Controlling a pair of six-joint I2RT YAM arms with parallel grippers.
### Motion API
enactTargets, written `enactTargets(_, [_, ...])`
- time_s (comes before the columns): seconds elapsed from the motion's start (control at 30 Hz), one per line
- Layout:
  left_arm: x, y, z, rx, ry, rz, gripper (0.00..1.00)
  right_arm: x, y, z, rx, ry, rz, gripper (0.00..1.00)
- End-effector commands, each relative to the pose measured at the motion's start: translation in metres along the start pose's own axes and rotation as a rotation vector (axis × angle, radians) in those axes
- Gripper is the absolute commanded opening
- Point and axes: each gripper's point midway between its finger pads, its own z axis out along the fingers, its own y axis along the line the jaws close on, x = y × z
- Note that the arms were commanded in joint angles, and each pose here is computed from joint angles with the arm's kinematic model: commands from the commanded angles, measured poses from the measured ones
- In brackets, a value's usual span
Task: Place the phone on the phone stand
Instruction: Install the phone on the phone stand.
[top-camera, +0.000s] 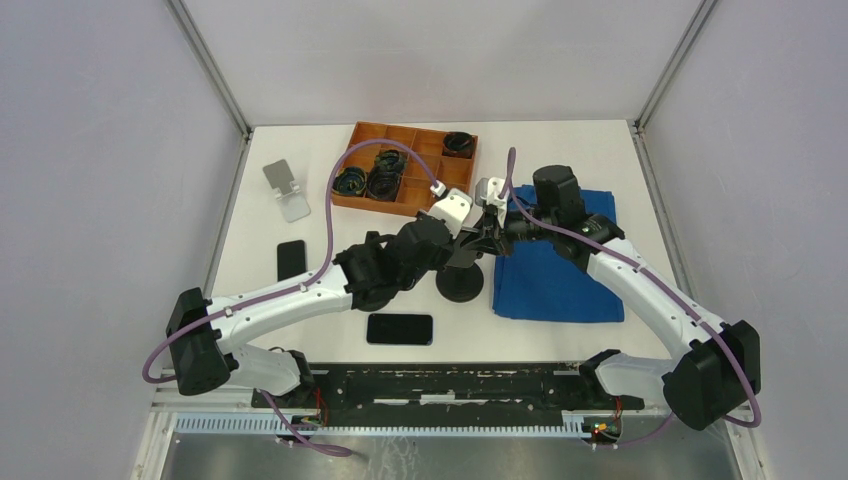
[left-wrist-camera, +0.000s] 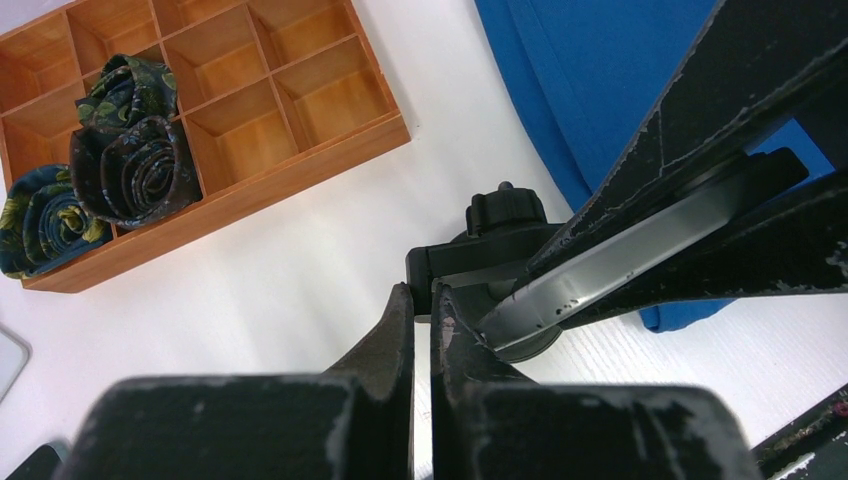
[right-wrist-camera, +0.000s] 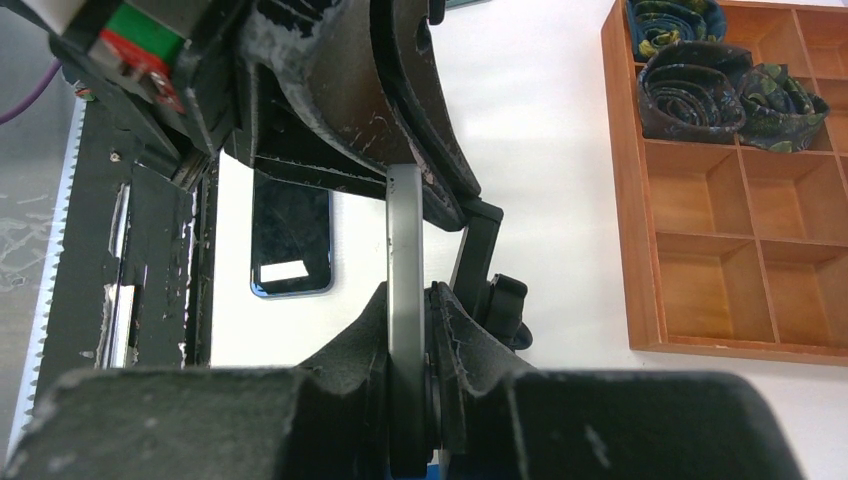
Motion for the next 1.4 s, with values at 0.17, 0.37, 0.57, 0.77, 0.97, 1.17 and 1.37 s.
enactTargets(0.17, [-0.014,0.028,-0.014,-0.103,-0.052,0.002,0.02,0.037,-0.067,-0.028,0.329,0.151,0.071,0.00])
enactTargets(0.37, [-0.012,0.030,-0.014,-0.113,-0.060,0.001,0.02,0.043,-0.070,-0.029,0.338,0.155,0.113,0.00])
enactTargets(0.57, [-0.011,0.036,-0.015,-0.139,-0.070,0.000,0.02,0.047,-0.070,-0.029,0.337,0.159,0.133,0.00])
enactTargets(0.77, [-0.009,0.041,-0.016,-0.159,-0.073,0.001,0.02,0.049,-0.072,-0.031,0.349,0.167,0.144,0.00])
enactTargets(0.97, [-0.010,0.045,-0.018,-0.170,-0.079,0.004,0.02,0.056,-0.073,-0.030,0.354,0.186,0.169,0.00])
enactTargets(1.17, [-0.011,0.044,-0.016,-0.166,-0.080,0.017,0.02,0.059,-0.075,-0.030,0.377,0.192,0.207,0.00])
enactTargets(1.37, [-0.009,0.047,-0.015,-0.185,-0.077,0.029,0.02,0.062,-0.077,-0.032,0.393,0.210,0.236,0.00])
